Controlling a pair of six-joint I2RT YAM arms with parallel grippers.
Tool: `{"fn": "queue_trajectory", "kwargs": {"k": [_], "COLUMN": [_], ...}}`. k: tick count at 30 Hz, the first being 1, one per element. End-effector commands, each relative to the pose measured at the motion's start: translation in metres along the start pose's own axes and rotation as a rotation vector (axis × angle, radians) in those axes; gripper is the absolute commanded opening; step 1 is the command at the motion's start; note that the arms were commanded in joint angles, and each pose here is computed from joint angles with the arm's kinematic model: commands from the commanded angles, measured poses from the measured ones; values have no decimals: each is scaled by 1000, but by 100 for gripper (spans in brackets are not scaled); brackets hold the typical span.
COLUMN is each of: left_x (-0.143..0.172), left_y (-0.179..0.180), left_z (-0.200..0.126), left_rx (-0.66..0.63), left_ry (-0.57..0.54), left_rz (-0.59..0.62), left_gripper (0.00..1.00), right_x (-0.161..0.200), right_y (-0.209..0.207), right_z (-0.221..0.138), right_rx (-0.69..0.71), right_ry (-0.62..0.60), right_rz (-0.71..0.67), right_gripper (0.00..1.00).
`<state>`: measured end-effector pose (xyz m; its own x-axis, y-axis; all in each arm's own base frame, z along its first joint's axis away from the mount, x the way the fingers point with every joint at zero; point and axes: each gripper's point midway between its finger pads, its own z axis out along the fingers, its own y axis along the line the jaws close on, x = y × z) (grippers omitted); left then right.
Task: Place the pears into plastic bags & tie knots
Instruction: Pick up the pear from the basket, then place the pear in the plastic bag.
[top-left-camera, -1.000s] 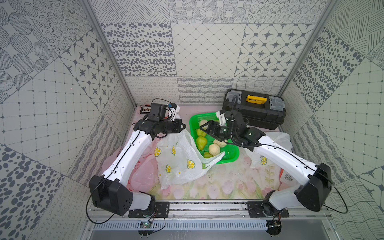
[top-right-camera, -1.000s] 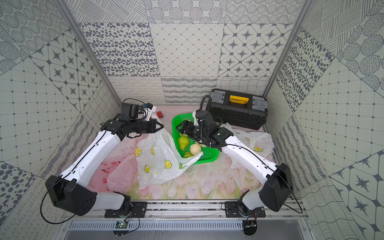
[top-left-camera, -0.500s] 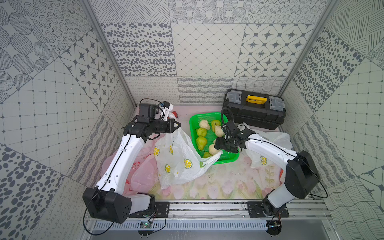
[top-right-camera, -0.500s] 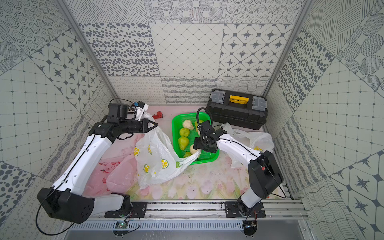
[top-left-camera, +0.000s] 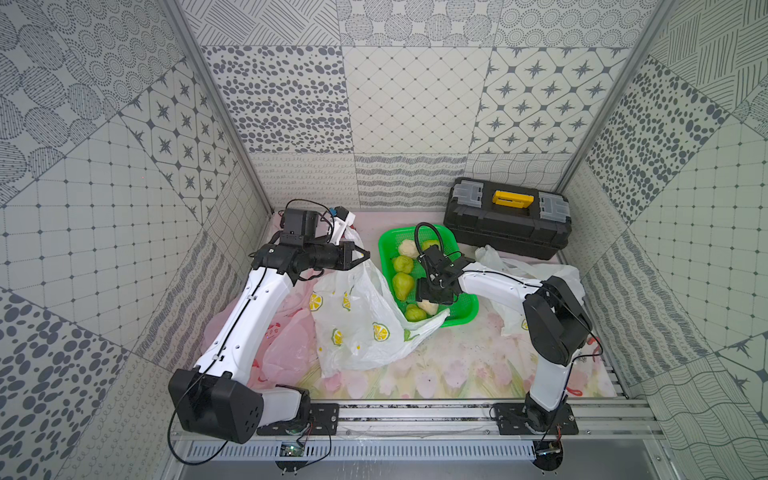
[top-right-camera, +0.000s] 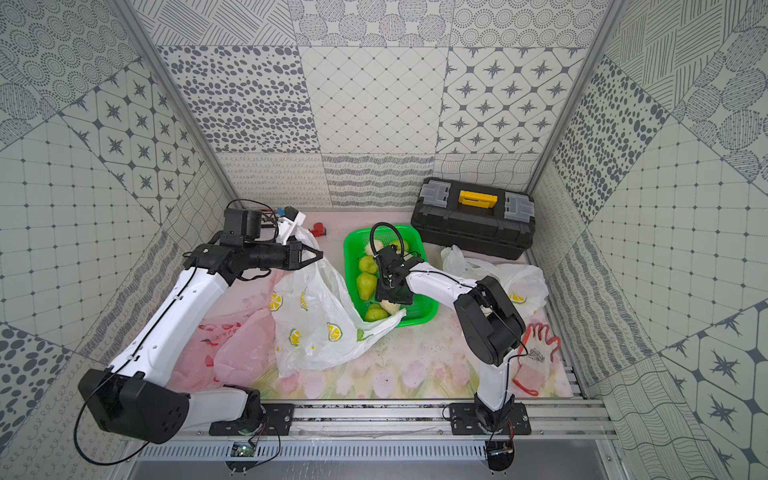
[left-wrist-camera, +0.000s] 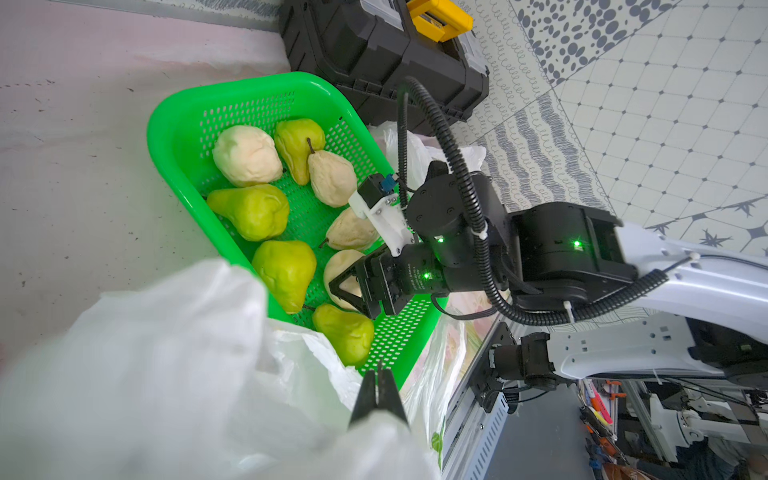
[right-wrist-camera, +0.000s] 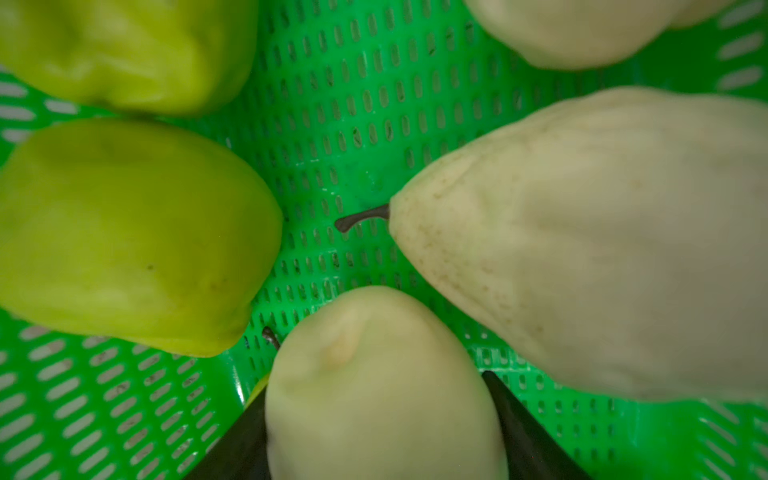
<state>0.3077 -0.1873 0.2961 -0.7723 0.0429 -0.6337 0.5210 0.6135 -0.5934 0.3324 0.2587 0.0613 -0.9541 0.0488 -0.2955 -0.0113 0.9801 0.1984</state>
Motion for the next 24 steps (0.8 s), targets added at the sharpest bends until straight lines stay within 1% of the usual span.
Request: {"fn": "queue_trajectory", "kwargs": {"k": [1, 3, 5, 7, 8, 9, 12, 14, 15, 19, 22, 24], "left_x": [0, -1, -2, -2, -2, -2, -3, -4, -5, -8, -8, -7], "left_y": [-6, -4, -4, -2, -2, -2, -7, -10, -13, -26, -33, -31], "left_z": [2, 3, 5, 9, 11, 14, 19, 20, 20, 15, 12, 14], "left_rx": [23, 15, 9, -7, -12, -13, -5, -2, 4, 38, 60, 56], "left_ry": [19, 19, 22, 31, 39, 47, 61, 62, 64, 48, 42, 47], "left_rz": [24, 13, 6, 2, 1, 2, 12, 22, 27, 45, 51, 48], "left_gripper": [0, 0, 0, 0, 0, 0, 0, 0, 0, 0, 0, 0], "right_x": [-25, -33, -40, -44, -46, -44, -31, -19, -15, -9, -5, -3], "right_y": [5, 0, -6, 4, 14, 28, 82, 119, 134, 181, 201, 206], "right_z": [-44, -77, -106, -137, -154, -167, -191, -192, -188, -169, -133, -109], "right_rx": [-33, -65, -100, -190, -250, -330, -588, -751, -799, -920, -927, -887], "right_ry": [-119, -175, -228, -273, -291, -284, -230, -157, -125, -56, 37, 62], "right_rz": [-26, -19, -3, -19, -27, -28, -22, 8, 23, 43, 75, 97], "right_gripper": [55, 52, 51, 51, 51, 51, 51, 51, 51, 50, 49, 50]}}
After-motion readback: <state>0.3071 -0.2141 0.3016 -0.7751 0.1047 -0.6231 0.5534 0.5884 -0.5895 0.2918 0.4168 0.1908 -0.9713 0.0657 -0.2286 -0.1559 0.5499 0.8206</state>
